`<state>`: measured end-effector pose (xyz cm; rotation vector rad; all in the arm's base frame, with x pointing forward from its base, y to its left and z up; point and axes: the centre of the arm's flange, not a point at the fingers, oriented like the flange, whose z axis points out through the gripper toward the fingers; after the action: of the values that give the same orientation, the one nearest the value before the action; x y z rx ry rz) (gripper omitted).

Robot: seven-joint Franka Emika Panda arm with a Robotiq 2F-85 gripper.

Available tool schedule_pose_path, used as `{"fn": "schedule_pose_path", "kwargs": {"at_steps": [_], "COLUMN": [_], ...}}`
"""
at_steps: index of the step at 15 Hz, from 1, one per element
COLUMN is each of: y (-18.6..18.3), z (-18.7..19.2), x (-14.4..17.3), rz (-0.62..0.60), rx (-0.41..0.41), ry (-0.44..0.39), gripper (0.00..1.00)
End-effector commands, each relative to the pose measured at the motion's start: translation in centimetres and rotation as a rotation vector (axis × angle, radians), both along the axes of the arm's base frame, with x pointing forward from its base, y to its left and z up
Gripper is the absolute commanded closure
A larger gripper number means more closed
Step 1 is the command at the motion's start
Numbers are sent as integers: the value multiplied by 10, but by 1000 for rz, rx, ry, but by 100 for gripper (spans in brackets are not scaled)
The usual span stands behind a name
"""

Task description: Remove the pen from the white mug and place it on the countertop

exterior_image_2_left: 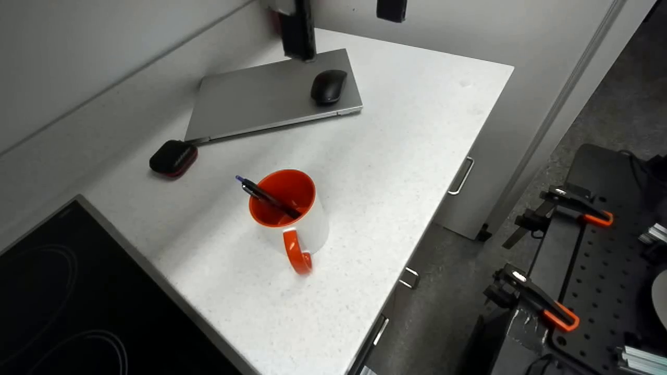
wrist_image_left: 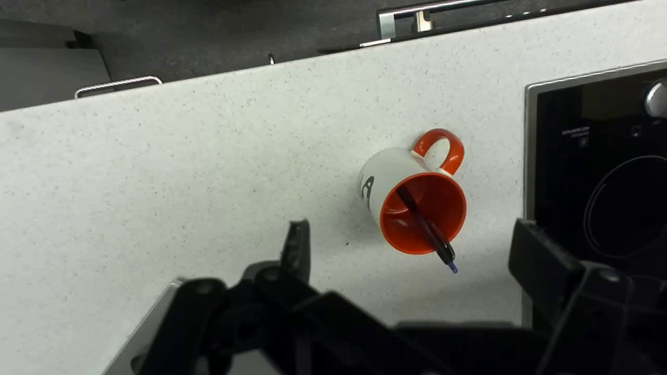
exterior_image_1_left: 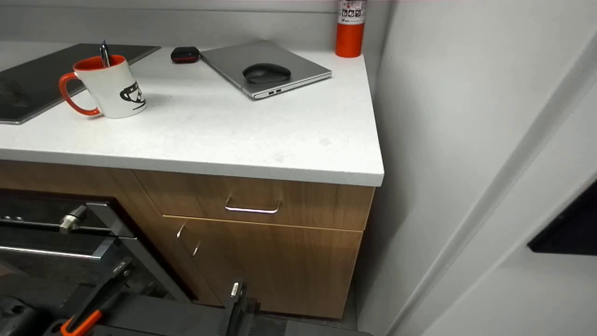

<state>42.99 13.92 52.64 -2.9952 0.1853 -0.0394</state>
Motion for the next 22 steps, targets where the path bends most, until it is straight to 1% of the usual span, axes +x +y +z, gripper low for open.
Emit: {"fn": "schedule_pose_path", "kwargs": {"at_steps": [1, 4, 8, 11, 12, 13, 15, 19, 21, 22], "y": [1, 0, 10, 24, 28, 17, 25, 27, 30, 33], "z": [-10, -41, -75, -90, -94, -93, -99, -98, -107, -109], "x": [8, 29, 59, 77, 79, 62, 68, 71, 77, 82], "rz": [21, 42, 84, 121, 144, 108, 129, 133, 149, 145], "rx": [11, 48, 57, 70, 83, 34, 49, 51, 57, 65], "ry": [-23, -71, -124, -116, -102, -103, -93, -95, -105, -126], "gripper": [0, 0, 0, 0, 0, 0, 0, 0, 0, 0]}}
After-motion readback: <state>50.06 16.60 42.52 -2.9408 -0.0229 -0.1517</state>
